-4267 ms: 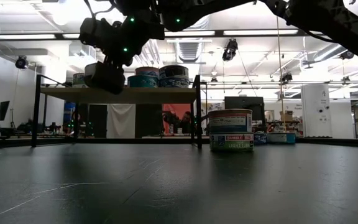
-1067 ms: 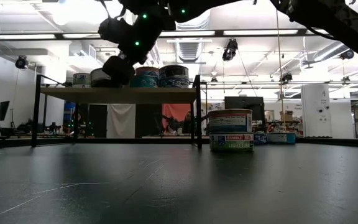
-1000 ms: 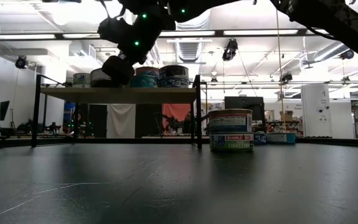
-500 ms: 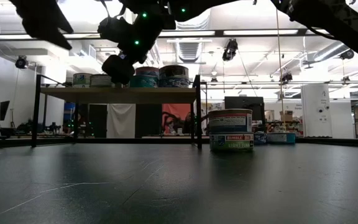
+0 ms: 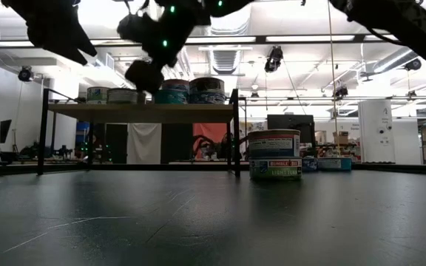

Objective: Stack canned seafood by type on shelf
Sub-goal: Stack the blue tuna can on top of the blue tuna can on the shelf

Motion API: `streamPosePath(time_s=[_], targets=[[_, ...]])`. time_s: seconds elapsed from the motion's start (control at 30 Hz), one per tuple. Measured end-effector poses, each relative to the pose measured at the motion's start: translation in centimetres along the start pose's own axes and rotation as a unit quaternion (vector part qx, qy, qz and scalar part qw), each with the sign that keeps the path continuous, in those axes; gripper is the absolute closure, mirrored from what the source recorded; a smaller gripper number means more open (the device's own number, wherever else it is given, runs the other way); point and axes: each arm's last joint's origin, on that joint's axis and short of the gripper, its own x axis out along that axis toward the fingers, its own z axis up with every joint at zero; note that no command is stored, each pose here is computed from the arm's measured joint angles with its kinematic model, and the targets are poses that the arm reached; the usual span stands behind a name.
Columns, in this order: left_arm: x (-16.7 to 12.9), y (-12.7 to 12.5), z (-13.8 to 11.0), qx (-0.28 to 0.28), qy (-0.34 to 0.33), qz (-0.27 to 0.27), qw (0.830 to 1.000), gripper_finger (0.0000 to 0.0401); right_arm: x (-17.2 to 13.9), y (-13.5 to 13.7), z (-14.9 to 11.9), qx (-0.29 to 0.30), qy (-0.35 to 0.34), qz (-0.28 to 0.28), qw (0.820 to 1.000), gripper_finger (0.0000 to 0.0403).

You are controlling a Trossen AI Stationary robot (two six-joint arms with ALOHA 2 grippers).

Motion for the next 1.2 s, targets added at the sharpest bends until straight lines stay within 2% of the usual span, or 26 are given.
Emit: streamPosePath(time_s=[0.13,0.33,0.47,0.73,1.0,1.2], targets=[[0.1,-0.2,0.1,-0.011,-0.005,-0.004,1.0,0.004,-2.2,-0.5,0.9,-0.003,-0.01,0.009,1.0,0.0093],[0.2,-0.9,1.0,-0.095,-0.034,-0.026,0.995,0.004,-5.4,-2.3,1.2,0.013,-0.005,0.037,0.999,0.0107],[0.2,-1.2,1.7,-0.124,-0.059,-0.043,0.99,0.004,-7.5,-4.0,0.6,0.033,0.021,0.066,0.997,0.0115],[0.7,-2.2,2.2,-0.126,-0.07,-0.051,0.988,0.004,-11.5,-7.0,-1.1,0.101,0.066,0.176,0.977,0.0113],[2.0,-3.8,2.3,-0.112,-0.054,-0.057,0.991,0.004,-15.1,-8.2,-2.2,0.106,0.107,0.208,0.966,0.011],[3.0,-4.8,2.1,-0.096,-0.039,-0.05,0.993,0.004,-16.9,-7.4,-2.5,0.088,0.133,0.23,0.96,0.0121]])
